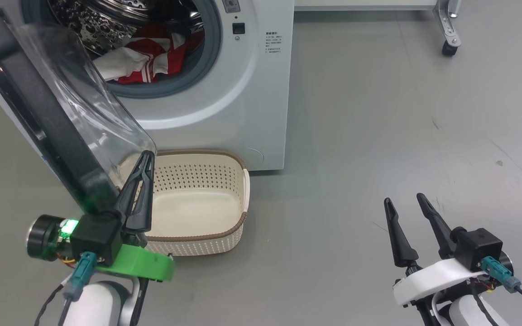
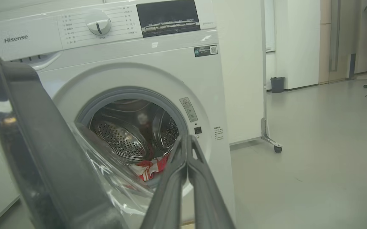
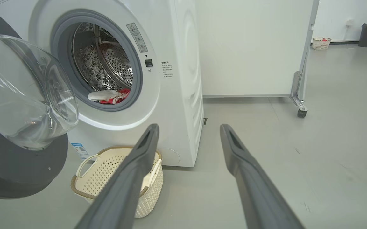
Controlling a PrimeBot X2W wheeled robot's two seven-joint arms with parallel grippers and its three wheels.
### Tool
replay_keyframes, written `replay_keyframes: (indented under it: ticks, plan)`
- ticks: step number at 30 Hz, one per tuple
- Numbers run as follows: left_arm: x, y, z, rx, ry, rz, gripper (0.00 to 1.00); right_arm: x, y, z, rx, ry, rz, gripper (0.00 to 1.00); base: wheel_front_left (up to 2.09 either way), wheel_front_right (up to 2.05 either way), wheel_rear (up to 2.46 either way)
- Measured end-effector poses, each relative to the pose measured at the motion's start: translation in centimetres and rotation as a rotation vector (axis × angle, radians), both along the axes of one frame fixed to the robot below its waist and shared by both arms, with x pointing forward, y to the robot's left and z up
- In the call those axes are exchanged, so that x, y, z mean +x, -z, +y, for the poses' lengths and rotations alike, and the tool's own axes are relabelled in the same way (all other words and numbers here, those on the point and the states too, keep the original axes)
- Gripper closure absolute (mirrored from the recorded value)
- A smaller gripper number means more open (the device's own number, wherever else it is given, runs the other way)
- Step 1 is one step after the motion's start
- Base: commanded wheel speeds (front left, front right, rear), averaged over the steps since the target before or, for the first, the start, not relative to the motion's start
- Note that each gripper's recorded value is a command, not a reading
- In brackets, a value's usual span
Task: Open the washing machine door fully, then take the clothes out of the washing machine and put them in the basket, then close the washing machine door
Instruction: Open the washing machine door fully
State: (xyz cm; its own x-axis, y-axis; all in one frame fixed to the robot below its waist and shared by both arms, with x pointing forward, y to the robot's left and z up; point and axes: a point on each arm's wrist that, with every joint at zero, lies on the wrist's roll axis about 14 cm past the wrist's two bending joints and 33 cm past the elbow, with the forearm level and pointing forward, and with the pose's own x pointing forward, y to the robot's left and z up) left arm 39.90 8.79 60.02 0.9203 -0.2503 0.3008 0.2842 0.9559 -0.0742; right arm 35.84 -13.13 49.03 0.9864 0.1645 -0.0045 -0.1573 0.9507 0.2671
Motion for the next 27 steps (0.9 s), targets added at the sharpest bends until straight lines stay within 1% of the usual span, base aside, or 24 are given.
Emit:
replay_keyframes:
  ticks: [6,16,27]
  plan:
    - [0.5,3.2,-0.9,-0.019,0.029,0.140,1.00,0.0,0.0,-0.8,0.003,0.030,-0.001,0.00,0.00,0.00,0.00]
    - [0.5,7.3,-1.3,0.001,0.043,0.293,1.00,0.0,-0.1,-1.3,0.011,0.050,-0.004,0.00,0.00,0.00,0.00]
    - [0.8,9.9,0.1,0.012,-0.012,0.387,1.00,0.0,0.1,-1.8,0.020,0.066,0.002,0.00,0.00,0.00,0.00]
